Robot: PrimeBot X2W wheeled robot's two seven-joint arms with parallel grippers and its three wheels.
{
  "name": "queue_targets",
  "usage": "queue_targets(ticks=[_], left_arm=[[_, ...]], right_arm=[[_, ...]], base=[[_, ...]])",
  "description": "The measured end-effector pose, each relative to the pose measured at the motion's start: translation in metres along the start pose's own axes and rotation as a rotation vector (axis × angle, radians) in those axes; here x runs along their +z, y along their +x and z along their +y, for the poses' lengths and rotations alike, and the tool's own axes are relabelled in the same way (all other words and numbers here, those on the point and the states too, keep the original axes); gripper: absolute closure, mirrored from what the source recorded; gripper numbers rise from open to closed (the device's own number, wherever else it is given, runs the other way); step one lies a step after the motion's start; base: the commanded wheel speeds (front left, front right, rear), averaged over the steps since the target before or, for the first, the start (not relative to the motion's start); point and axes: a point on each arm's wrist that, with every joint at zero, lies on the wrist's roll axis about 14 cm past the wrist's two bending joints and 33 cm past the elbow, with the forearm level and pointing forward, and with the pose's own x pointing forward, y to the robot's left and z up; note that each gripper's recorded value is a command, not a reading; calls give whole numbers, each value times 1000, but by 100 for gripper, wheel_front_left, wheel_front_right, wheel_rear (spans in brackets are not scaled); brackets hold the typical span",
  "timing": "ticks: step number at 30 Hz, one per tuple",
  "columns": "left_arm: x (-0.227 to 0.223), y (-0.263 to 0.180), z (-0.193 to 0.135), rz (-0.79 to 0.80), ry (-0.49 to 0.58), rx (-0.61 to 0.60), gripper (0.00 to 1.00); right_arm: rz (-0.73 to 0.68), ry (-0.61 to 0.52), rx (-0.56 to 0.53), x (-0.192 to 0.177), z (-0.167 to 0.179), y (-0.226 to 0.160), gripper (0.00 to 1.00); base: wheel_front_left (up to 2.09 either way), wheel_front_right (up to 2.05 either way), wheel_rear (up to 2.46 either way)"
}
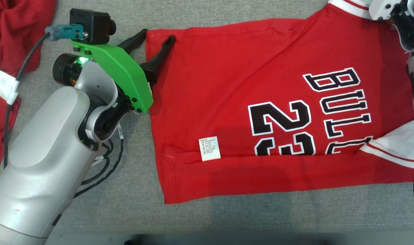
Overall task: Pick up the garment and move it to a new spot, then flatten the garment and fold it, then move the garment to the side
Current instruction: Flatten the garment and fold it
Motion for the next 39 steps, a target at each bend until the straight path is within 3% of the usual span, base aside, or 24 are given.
queue_targets(ticks=[1, 2, 3, 8, 18, 27, 33, 39], left_arm=[[-2, 1, -2, 9, 2, -9, 40], [-2, 2, -4, 14, 1, -20, 61], [-4, 3, -6, 20, 6, -27, 100], [-8, -1, -17, 44, 24, -69, 100], [24, -26, -13, -104, 19, -13, 100], [27, -50, -50, -172, 23, -80, 100], [0, -77, -76, -171, -21, -119, 100], [-56, -92, -81, -73, -131, -91, 100]], right_arm=[[-7, 1, 0, 1, -1, -1, 100], [-11, 0, 0, 2, -1, -3, 100], [-15, 2, 2, 2, -2, -4, 100], [-57, 26, 14, 12, 0, -15, 100], [-210, 37, 6, 58, -11, -58, 100], [-306, 100, 66, 72, -4, -116, 100], [-312, 168, 75, 40, -8, -170, 100], [-213, 243, 30, -25, -10, -209, 100]], base=[[0, 0, 0], [0, 0, 0], [0, 0, 0], [0, 0, 0], [0, 0, 0], [0, 0, 0], [0, 0, 0], [0, 0, 0]])
